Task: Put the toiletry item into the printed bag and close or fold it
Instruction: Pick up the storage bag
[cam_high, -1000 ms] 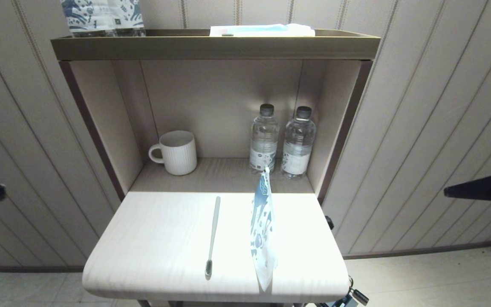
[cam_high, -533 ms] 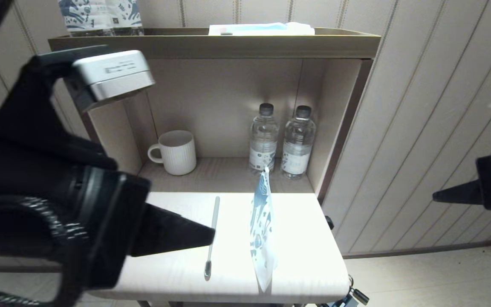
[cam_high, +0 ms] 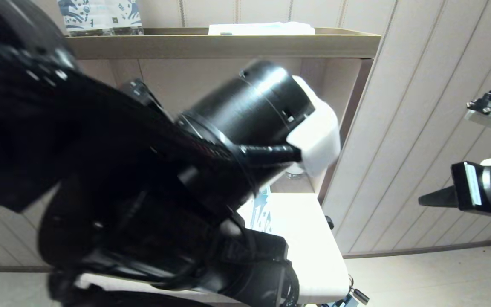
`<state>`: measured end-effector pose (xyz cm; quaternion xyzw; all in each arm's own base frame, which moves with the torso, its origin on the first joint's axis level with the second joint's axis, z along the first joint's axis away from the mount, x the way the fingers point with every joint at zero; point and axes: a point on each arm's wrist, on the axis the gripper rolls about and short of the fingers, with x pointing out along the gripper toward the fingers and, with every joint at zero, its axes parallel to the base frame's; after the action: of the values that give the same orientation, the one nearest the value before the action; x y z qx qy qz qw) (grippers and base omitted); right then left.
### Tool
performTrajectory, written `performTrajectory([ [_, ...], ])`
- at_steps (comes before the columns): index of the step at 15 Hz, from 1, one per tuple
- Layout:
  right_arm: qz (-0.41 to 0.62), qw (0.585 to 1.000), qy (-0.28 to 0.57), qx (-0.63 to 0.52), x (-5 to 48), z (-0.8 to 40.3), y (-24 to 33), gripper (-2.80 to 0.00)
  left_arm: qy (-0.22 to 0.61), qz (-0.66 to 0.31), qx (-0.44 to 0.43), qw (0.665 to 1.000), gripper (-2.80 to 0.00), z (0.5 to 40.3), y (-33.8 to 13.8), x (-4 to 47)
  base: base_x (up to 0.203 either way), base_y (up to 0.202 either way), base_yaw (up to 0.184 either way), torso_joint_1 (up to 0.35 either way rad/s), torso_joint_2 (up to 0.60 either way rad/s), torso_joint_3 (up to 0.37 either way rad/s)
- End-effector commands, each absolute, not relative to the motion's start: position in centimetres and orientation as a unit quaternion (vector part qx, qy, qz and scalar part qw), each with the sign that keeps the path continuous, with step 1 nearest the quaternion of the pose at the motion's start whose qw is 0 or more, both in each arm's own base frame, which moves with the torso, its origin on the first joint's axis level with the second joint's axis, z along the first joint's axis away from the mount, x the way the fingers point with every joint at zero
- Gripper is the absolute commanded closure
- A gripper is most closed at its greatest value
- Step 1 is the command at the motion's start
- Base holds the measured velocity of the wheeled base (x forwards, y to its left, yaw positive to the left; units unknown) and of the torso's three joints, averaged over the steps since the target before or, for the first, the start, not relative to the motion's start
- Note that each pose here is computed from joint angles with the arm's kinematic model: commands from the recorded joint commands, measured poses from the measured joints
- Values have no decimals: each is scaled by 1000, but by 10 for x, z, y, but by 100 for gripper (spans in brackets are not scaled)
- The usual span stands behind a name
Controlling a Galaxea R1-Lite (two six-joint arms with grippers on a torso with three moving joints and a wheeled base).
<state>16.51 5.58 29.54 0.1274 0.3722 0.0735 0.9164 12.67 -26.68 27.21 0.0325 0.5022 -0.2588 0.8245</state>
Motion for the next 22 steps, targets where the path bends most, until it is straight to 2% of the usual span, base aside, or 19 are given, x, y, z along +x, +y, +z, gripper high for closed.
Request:
performTrajectory([
  [1,72,916,375,128,171,289,58,0,483,-250,36,838,-280,251,-285,131,0,0,0,0,0,0],
  [6,64,917,371,134,180,284,56,0,423,-220,47,878,-280,229,-310,131,0,0,0,0,0,0],
  [11,68,909,385,144,187,278,52,0,430,-219,64,874,-280,213,-319,130,0,0,0,0,0,0],
  [20,73,908,384,148,190,277,52,0,404,-199,59,891,-280,199,-333,147,0,0,0,0,0,0],
  [21,75,908,385,149,191,277,52,0,406,-194,59,891,0,197,-332,150,0,0,0,0,0,0],
  [22,77,907,386,149,191,277,52,0,406,-190,63,892,0,195,-331,150,0,0,0,0,0,0],
])
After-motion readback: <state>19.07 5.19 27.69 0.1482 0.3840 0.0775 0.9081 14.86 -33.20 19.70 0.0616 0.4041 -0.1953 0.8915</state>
